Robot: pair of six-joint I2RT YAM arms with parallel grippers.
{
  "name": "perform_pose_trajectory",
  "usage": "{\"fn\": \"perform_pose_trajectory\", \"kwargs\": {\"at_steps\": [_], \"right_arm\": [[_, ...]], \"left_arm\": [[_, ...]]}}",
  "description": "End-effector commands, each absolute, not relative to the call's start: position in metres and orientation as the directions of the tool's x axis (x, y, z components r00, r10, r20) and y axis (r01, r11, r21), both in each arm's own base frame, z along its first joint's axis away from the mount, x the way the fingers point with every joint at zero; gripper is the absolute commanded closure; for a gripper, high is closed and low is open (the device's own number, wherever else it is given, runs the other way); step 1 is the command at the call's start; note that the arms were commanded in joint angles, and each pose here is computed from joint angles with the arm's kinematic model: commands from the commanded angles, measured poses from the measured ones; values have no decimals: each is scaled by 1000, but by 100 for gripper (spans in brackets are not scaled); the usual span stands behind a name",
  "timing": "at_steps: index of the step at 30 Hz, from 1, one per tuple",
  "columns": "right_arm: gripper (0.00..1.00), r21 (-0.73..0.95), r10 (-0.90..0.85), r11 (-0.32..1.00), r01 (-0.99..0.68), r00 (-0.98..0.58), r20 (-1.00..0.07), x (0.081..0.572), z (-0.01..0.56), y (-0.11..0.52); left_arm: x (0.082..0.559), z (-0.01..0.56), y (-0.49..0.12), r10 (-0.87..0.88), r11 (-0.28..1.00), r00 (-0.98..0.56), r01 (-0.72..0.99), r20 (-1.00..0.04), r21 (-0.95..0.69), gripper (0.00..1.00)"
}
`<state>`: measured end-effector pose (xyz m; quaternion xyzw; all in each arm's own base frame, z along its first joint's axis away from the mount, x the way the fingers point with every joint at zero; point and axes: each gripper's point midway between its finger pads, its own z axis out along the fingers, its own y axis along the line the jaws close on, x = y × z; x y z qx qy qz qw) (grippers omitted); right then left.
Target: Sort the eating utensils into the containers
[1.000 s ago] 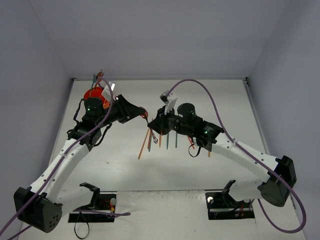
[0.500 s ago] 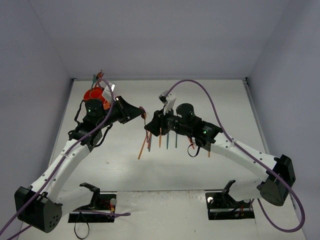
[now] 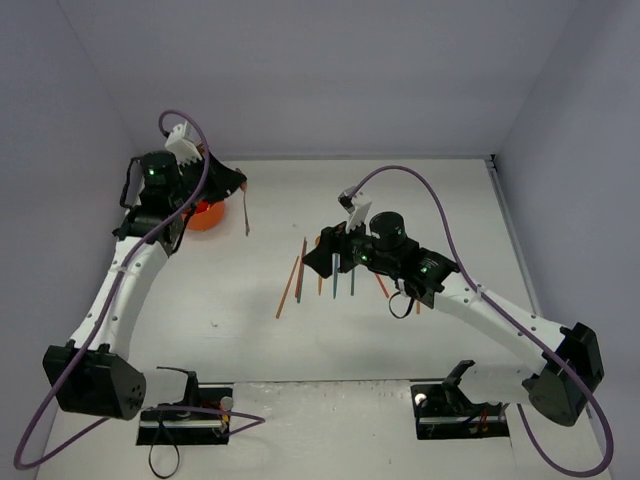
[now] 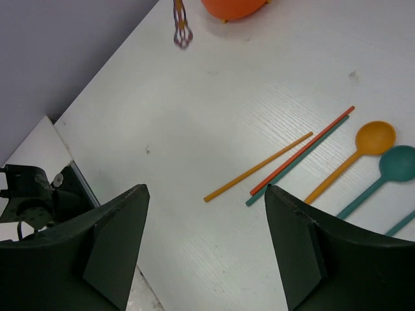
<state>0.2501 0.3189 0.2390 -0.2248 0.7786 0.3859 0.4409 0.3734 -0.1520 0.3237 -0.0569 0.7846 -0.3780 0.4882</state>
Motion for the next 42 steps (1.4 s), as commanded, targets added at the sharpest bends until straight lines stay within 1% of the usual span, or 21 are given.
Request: {"fn": "perform_pose_trajectory", "kwargs": {"at_steps": [1,3,5,7,14,18,27,30,36,42], "right_arm": [[30,379,20,601,-703,-461,-887,246,258,306],[29,373,6,619,-691,-470,-882,245,252,298],[27,364,-2,628,-688,-470,-883,243,251,293],[24,357,-14,636,-684,-473,-881,241,249,288],[21,320,-49,675,-665,-472,-880,242,242,272],[20,323,-45,686,-652,-481,-876,245,240,265],[20,329,-50,697,-637,-501,-864,254,233,260],[21,333,-53,694,-638,-507,-860,256,233,261],[21,333,-61,700,-631,-518,-853,261,227,261],[21,331,-71,701,-632,-524,-849,264,224,263]], "left_arm": [[412,364,-108,-274,864,-317,334,-908,-377,100],[431,371,-95,-238,886,-287,327,-928,-328,100],[451,359,-83,-196,905,-300,312,-934,-290,100],[465,362,-76,-175,912,-287,313,-942,-265,100],[520,322,-39,-168,935,-316,250,-934,-252,100],[536,312,-28,-179,934,-314,242,-932,-261,100],[557,286,-16,-180,935,-306,243,-935,-259,100],[562,299,-18,-201,927,-273,259,-941,-273,100],[556,334,-23,-220,917,-216,286,-951,-277,100],[565,328,-22,-202,917,-222,300,-954,-264,100]]}}
